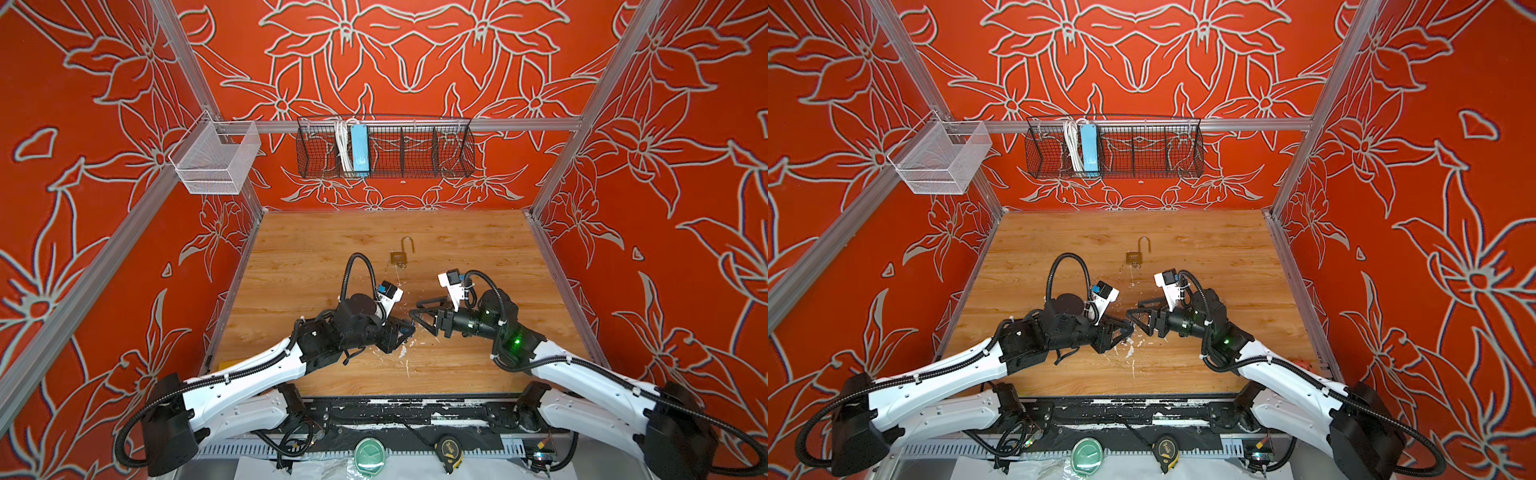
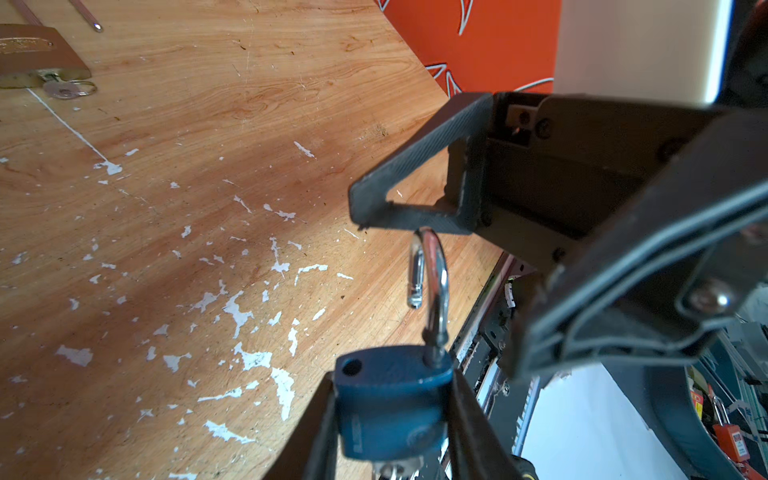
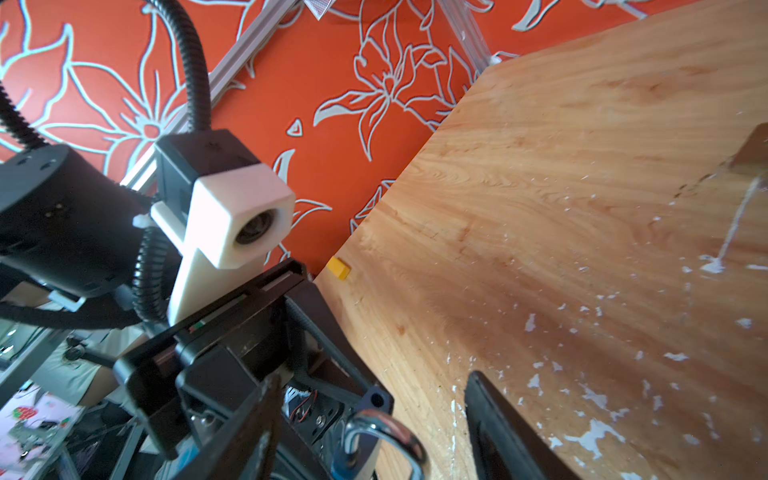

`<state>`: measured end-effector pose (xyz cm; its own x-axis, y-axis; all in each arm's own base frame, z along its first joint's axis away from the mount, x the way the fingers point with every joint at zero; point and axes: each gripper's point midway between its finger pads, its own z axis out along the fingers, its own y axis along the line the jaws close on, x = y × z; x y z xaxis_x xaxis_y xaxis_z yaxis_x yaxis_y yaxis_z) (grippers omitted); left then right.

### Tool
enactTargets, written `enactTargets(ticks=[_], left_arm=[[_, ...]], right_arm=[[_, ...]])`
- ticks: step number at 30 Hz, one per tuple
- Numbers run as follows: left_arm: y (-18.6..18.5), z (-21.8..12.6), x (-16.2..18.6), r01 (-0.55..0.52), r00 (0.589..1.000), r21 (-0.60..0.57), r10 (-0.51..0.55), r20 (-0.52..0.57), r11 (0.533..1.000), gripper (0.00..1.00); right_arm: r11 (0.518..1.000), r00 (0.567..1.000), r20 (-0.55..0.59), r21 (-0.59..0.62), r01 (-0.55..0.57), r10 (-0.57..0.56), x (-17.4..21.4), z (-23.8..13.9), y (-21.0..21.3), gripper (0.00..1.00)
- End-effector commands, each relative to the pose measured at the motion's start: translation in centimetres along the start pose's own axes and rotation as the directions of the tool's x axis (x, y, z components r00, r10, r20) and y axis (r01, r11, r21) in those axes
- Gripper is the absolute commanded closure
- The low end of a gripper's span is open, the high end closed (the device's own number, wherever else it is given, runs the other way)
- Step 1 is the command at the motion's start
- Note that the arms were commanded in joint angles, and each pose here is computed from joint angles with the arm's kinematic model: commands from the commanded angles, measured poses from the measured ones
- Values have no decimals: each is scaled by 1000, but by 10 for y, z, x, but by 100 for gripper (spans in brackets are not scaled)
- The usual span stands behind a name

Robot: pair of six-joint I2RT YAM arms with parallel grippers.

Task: Unlock with the key
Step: 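Pull the shackle up out of the blue padlock body with the right gripper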

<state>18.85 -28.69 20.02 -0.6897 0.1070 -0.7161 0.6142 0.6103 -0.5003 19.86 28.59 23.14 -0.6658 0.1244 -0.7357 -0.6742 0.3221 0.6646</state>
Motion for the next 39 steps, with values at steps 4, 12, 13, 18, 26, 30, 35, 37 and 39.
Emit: enactTargets(ticks=[4, 12, 13, 18, 26, 30, 35, 37, 39], left_arm=[[0, -3, -12, -27, 998, -14, 27, 60, 1000, 100], [13, -3, -16, -3, 997, -83, 10, 80, 997, 100], [12, -3, -17, -3, 997, -80, 10, 82, 997, 100], [10, 0, -17, -3, 996, -62, 8, 90, 998, 100], [12, 5, -15, 1, 995, -56, 4, 97, 998, 100], [13, 11, -12, 0, 997, -56, 4, 79, 998, 100], [18, 17, -10, 8, 997, -69, -2, 80, 998, 100], [19, 17, -11, 8, 996, -73, -1, 88, 997, 100], [23, 17, -11, 13, 995, -91, -4, 96, 996, 100]], right_arm=[[996, 999, -27, -90, 17, -19, 2, -1, 17, 40], [999, 999, -50, -45, 3, -5, 9, -7, 10, 56], [999, 999, -53, -38, 1, -3, 10, -6, 9, 58], [1000, 996, -84, 1, -29, 29, 8, 2, 2, 64], [998, 994, -90, 40, -55, 59, 7, 10, -7, 83], [997, 995, -78, 54, -50, 55, 4, 8, -8, 83], [994, 995, -81, 93, -54, 61, 4, 7, -13, 100], [992, 995, -80, 114, -56, 66, 4, 6, -17, 100], [990, 994, -80, 131, -58, 69, 5, 5, -19, 100]])
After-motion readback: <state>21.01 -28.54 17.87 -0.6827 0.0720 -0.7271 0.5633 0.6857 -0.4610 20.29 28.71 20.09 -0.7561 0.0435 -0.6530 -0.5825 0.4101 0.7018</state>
